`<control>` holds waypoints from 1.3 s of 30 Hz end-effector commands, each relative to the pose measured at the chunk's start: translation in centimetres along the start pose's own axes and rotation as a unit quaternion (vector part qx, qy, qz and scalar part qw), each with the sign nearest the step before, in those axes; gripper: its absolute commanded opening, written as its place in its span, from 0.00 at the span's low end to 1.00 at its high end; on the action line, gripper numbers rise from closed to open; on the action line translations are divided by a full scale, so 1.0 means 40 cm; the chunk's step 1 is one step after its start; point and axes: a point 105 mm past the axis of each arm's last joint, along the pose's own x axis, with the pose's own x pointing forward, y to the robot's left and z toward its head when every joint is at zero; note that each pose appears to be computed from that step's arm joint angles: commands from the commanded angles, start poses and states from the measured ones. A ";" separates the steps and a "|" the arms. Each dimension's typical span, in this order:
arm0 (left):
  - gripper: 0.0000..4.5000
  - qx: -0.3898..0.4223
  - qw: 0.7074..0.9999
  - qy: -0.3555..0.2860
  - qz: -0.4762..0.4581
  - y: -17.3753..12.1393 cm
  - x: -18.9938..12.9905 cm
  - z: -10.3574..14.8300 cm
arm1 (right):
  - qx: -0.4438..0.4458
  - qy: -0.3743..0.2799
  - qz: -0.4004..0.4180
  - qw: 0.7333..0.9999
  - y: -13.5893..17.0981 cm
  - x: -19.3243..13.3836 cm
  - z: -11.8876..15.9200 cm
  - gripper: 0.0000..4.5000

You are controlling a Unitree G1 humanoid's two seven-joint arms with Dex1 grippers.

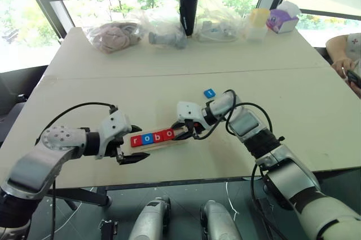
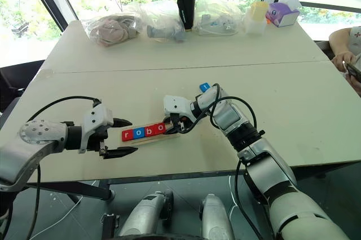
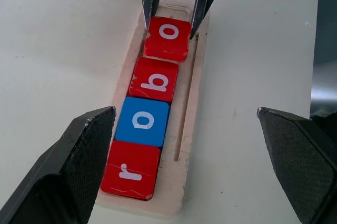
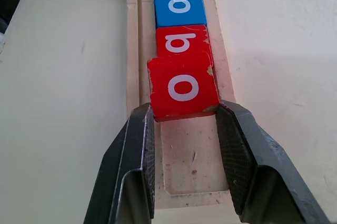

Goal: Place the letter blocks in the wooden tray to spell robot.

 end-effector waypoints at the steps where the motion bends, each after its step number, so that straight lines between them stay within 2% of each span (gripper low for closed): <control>1: 1.00 0.016 1.000 -0.010 0.004 0.008 -0.002 0.016 | -0.009 -0.003 -0.002 1.000 -0.003 -0.002 0.009 0.25; 4: 1.00 0.017 1.000 -0.010 0.005 0.011 -0.002 0.016 | -0.008 -0.003 0.002 1.000 0.001 -0.001 0.007 0.25; 10: 1.00 0.016 1.000 -0.010 0.007 0.014 -0.004 0.014 | -0.013 -0.025 -0.002 1.000 0.000 -0.004 0.038 0.94; 11: 1.00 0.016 1.000 -0.009 0.007 0.015 -0.004 0.013 | -0.015 -0.031 -0.006 0.999 -0.002 -0.007 0.047 0.99; 18: 1.00 0.015 1.000 -0.021 0.012 0.017 -0.009 0.026 | -0.004 -0.081 -0.091 0.993 -0.045 -0.073 0.093 0.99; 23: 1.00 0.015 1.000 -0.021 0.013 0.017 -0.013 0.028 | -0.032 -0.033 -0.149 0.988 -0.055 -0.116 0.037 0.99; 39: 1.00 0.031 0.999 -0.025 0.012 0.018 -0.036 0.070 | -0.057 -0.012 -0.166 0.985 -0.061 -0.076 0.007 0.99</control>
